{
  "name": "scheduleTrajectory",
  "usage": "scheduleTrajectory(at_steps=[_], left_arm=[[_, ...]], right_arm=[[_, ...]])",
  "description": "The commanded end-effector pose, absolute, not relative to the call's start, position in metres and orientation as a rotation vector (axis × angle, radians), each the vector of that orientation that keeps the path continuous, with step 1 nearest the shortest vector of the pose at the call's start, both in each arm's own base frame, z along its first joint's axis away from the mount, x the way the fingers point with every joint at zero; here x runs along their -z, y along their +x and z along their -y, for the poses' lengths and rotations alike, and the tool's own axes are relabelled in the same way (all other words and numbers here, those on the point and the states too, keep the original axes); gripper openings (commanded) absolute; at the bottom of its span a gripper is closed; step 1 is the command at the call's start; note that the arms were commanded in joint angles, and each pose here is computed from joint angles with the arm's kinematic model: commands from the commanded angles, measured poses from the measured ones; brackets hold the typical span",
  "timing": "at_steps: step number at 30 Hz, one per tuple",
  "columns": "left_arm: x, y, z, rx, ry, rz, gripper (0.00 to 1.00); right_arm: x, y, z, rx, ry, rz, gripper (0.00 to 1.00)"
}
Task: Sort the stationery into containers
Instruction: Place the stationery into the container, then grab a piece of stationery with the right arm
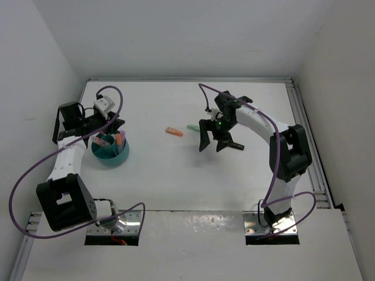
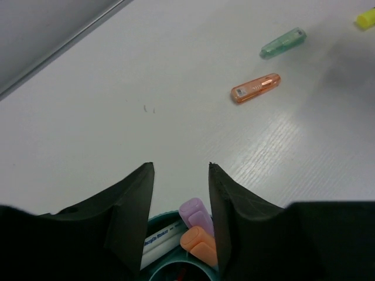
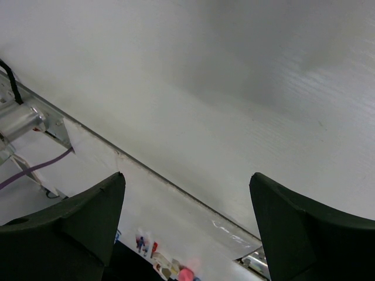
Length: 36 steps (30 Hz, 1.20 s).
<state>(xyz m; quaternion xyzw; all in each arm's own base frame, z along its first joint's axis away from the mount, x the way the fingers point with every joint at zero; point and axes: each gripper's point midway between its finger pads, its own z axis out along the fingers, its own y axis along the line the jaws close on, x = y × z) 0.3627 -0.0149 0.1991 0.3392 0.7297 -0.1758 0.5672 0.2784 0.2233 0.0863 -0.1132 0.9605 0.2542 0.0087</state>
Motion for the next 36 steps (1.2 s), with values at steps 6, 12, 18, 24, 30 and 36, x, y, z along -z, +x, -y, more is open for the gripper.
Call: scheduleTrajectory(at_steps=[6, 12, 18, 24, 30, 36], left_arm=[[-0.227, 0.358, 0.006, 0.227, 0.896, -1.777, 0.33], [-0.218, 0.337, 0.004, 0.239, 0.934, -1.848, 0.38], [-0.227, 0.327, 0.032, 0.241, 1.002, -1.841, 0.61], [-0.224, 0.320, 0.039, 0.269, 1.016, -1.867, 0.64], [-0.226, 0.315, 0.047, 0.330, 0.998, -1.856, 0.64], [-0.231, 0.310, 0.054, 0.358, 1.015, -1.819, 0.64]], right_arm=[[-0.094, 0.283, -0.229, -0.823, -0.395, -2.961, 0.83], [-0.091, 0.285, -0.221, -0.785, -0.400, -2.964, 0.80], [-0.084, 0.331, -0.176, -0.443, -0.533, -2.809, 0.71], [-0.075, 0.365, -0.134, -0.151, -0.725, -2.708, 0.60], [-0.050, 0.378, -0.099, 0.058, -0.981, -2.662, 0.62], [-0.026, 0.378, -0.084, 0.005, -1.046, -2.704, 0.62]])
